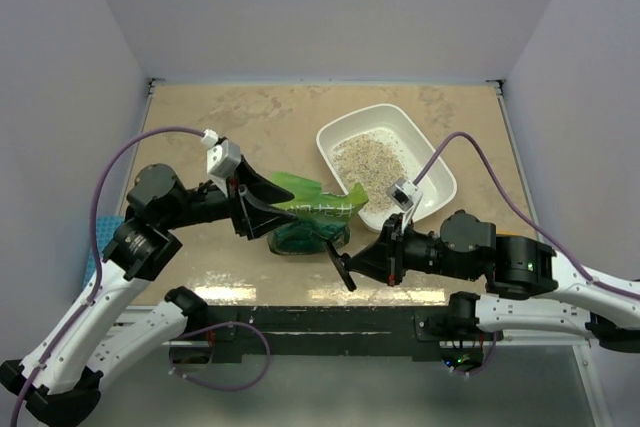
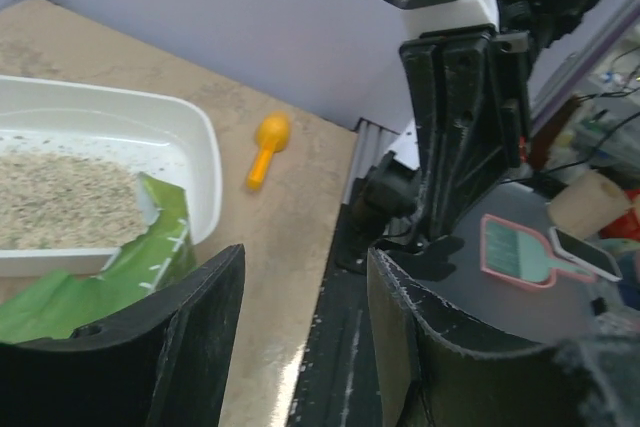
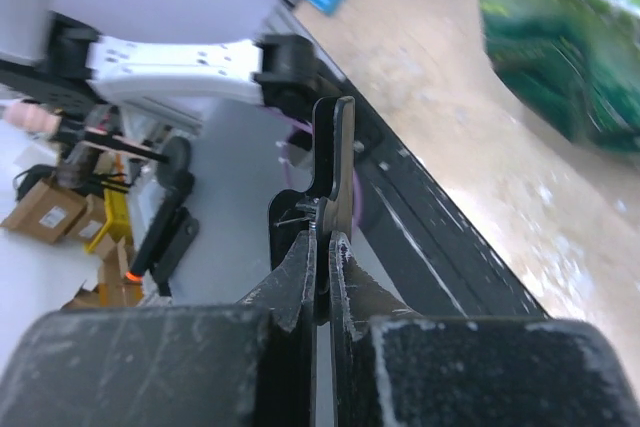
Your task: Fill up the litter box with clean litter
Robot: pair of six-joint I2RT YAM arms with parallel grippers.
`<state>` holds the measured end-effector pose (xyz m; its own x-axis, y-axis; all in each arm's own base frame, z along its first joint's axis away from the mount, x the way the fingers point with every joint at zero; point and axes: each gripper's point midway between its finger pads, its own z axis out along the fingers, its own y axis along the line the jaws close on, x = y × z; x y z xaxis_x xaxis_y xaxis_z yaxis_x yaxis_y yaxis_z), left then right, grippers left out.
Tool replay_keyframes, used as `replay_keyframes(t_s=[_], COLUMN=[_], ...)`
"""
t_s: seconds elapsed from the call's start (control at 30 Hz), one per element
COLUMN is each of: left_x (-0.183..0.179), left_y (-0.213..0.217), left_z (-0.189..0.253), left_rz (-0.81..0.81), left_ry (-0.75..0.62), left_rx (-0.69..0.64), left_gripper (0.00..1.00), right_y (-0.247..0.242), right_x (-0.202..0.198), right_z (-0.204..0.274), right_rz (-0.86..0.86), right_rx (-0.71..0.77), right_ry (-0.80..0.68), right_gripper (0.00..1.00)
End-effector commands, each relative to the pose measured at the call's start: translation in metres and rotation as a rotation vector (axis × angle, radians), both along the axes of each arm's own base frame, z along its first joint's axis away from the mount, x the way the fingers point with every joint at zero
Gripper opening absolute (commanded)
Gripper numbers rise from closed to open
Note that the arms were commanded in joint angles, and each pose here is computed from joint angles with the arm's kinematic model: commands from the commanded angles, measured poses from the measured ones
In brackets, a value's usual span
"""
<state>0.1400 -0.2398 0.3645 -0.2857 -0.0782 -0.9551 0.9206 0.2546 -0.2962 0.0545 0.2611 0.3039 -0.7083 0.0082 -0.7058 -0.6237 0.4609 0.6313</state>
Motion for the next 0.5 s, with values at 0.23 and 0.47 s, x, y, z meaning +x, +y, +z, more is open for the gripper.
replay_keyframes(t_s=[0.23, 0.47], left_x=[-0.070, -0.076], left_y=[0.009, 0.013], left_z=[0.051, 0.066], left_rz=[-0.242, -0.262], left_ry=[0.161, 0.190], left_rx=[-0.294, -0.381], left_gripper=[0.59, 0.59], right_y=[0.021, 0.037], right_x=[-0.008, -0.019], right_z=[0.142, 0.167], right_rz=[0.126, 0.205], right_rx=[0.406, 0.516], right_ry=[-0.289, -0.345], right_gripper=[0.00, 0.00])
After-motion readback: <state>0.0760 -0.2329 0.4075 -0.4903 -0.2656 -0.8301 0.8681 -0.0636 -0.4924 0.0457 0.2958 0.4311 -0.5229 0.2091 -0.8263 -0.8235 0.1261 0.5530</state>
